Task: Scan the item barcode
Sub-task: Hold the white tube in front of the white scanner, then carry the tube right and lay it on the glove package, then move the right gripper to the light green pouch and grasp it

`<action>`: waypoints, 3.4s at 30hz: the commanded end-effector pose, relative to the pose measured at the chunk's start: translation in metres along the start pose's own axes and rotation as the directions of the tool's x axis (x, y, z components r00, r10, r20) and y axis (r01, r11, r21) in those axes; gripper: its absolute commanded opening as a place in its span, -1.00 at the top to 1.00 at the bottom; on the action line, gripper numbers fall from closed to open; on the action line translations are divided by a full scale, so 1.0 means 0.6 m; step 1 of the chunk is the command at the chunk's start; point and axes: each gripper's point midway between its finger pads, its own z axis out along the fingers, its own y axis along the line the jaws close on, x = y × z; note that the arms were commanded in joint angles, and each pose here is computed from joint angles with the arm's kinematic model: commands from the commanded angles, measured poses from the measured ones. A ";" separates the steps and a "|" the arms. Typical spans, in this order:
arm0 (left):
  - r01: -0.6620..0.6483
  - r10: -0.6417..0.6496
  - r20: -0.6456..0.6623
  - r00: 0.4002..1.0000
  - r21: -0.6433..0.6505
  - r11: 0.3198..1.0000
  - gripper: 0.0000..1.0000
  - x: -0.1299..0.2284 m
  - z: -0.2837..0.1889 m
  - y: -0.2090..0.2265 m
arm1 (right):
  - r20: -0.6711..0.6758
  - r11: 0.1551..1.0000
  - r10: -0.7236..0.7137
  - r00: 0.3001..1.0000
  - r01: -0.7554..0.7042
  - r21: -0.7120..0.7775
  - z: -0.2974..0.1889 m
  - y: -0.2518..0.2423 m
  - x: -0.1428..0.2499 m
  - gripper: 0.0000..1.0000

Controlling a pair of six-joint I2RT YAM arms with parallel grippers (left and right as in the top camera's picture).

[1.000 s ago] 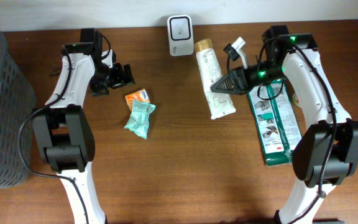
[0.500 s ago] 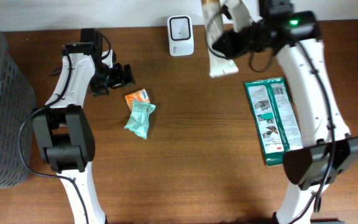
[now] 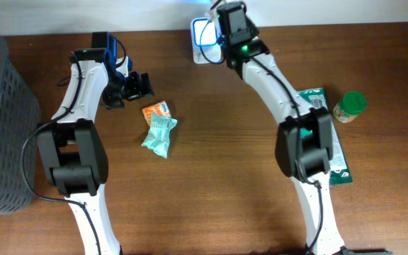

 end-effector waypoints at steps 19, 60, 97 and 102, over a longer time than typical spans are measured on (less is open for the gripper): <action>-0.017 0.017 0.008 1.000 0.001 1.000 -0.98 -0.006 -0.001 0.000 | -0.140 0.952 -0.174 0.975 0.203 0.231 -0.014 0.035 -0.003 0.92; -0.017 0.017 0.008 1.000 0.001 1.000 -0.98 -0.006 -0.001 0.000 | -0.885 0.519 0.375 0.275 -0.853 -0.045 -0.316 -0.014 0.463 -0.17; -0.017 0.016 0.008 1.000 0.001 1.000 -0.98 -0.006 -0.001 0.000 | -0.663 0.373 0.009 0.748 -0.618 -0.692 -0.347 0.390 0.169 0.03; -0.017 0.016 0.008 1.000 0.001 1.000 -0.98 -0.006 -0.001 0.000 | -0.554 0.452 -0.028 0.832 -0.484 -0.749 -0.327 0.279 0.151 0.03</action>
